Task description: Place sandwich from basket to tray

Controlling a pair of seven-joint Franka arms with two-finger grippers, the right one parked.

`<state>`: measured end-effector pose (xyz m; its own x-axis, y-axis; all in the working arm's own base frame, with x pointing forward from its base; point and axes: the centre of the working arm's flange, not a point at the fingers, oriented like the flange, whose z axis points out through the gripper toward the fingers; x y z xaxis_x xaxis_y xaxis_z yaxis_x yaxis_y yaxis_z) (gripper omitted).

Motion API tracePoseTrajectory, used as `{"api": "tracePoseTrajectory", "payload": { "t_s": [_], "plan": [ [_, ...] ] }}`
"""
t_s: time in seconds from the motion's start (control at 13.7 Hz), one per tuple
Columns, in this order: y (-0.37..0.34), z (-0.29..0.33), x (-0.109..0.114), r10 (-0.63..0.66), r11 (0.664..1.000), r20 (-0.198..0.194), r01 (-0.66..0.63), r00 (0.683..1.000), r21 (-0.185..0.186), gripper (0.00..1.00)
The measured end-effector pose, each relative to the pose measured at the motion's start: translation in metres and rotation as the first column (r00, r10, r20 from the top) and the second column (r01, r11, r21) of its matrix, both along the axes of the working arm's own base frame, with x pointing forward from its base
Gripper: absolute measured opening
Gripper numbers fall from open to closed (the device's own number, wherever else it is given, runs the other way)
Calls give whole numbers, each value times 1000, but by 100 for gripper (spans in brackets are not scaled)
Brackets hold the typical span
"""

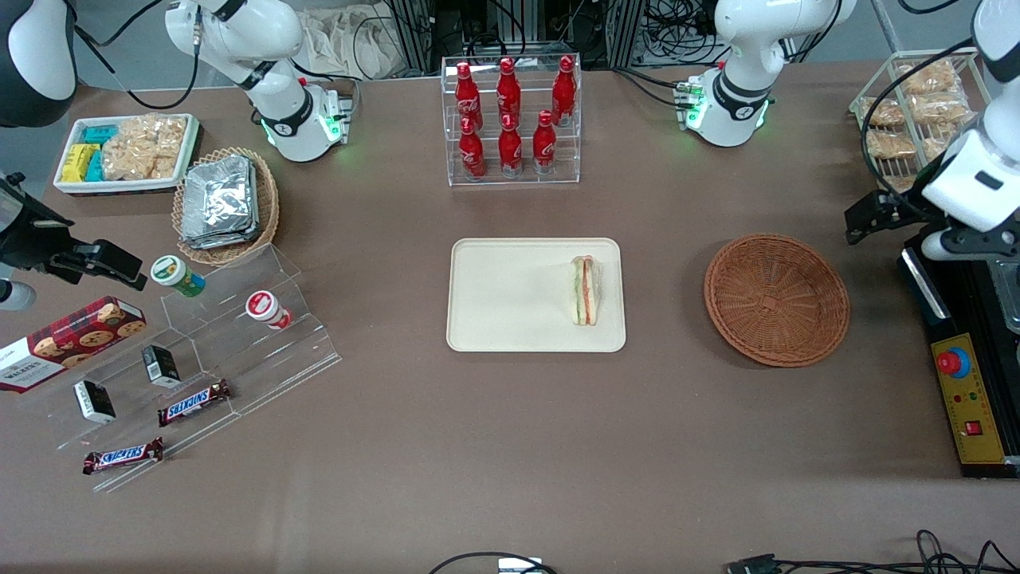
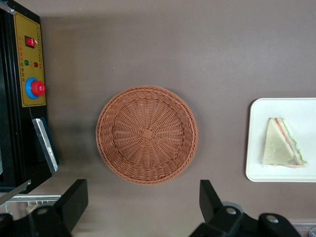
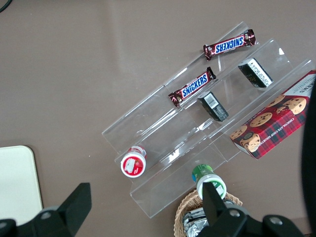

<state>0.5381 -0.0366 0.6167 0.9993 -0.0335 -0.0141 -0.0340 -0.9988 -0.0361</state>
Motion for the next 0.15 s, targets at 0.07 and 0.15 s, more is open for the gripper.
{"api": "tracePoseTrajectory", "payload": {
  "t_s": [0.07, 0.15],
  "plan": [
    [-2, 3, -4, -4, 1000, -6, 4, 1000, -8, 100],
    [-3, 3, -6, -6, 1000, -14, 6, 1000, -12, 100]
  ]
}}
